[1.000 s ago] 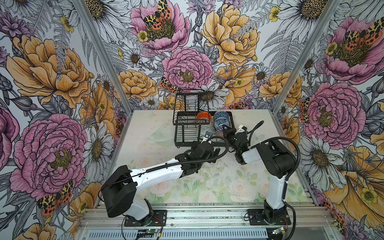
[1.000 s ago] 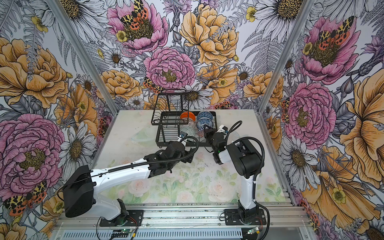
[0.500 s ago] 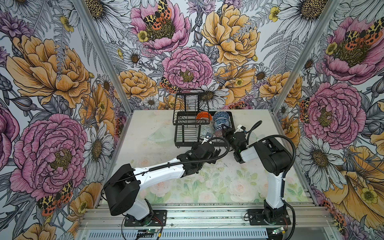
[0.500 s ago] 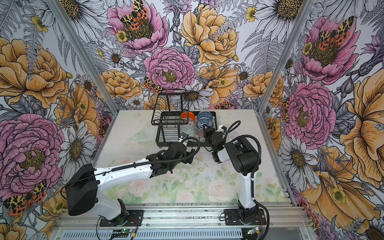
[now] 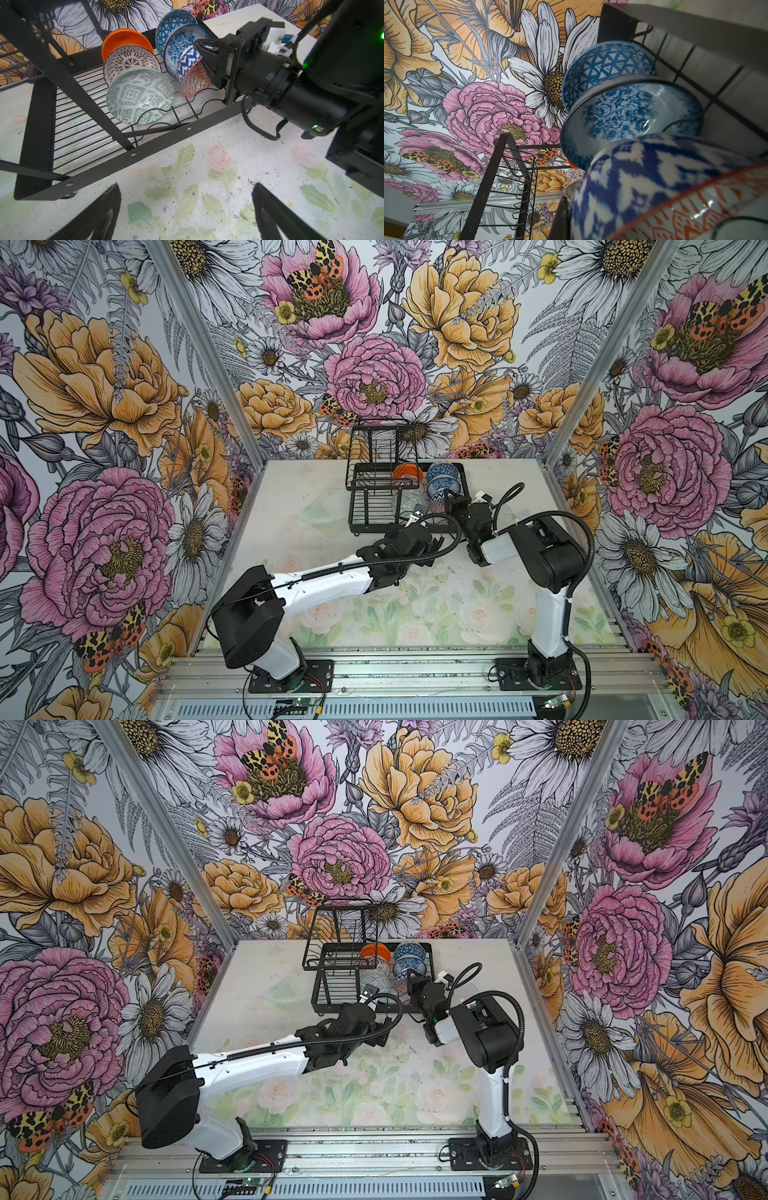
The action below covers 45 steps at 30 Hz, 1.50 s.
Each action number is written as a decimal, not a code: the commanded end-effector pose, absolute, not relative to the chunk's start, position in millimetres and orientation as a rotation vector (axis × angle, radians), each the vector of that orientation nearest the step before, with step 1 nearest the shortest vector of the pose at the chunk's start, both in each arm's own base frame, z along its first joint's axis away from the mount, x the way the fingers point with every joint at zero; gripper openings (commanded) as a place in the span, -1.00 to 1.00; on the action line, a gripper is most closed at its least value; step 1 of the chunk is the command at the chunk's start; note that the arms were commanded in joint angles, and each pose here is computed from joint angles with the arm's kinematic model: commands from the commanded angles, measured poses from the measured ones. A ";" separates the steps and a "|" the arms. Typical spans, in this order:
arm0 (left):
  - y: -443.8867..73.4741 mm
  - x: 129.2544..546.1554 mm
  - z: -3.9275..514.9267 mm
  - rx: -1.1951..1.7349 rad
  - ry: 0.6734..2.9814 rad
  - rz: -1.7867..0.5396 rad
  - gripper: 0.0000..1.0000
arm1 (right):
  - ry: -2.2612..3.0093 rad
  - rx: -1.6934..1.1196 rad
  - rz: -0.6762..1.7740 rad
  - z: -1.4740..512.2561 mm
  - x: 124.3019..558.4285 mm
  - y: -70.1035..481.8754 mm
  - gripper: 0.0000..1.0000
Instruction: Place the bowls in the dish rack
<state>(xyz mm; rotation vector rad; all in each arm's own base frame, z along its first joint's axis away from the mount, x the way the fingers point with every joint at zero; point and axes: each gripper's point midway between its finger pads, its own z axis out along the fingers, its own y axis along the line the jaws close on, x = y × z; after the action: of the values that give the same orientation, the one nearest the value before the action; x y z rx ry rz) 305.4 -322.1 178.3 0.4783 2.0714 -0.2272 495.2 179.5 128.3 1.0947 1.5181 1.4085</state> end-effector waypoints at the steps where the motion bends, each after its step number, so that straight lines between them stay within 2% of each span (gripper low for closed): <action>1: -324.8 306.6 184.1 0.469 2.059 -0.222 0.97 | 1.525 1.110 1.381 137.4 488.5 178.2 -1.00; 27: -310.7 302.0 186.5 0.421 2.059 -0.199 0.97 | 1.856 1.254 1.146 107.6 474.7 176.6 -1.00; 45: -306.5 300.3 183.4 0.416 2.063 -0.191 0.97 | 1.911 1.296 1.103 105.6 472.0 171.0 -1.00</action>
<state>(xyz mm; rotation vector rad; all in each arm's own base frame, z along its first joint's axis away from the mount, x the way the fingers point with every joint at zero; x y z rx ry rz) 303.0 -314.0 176.2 0.4585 2.0758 -0.1943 488.5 178.6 120.9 1.2561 1.8226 1.1842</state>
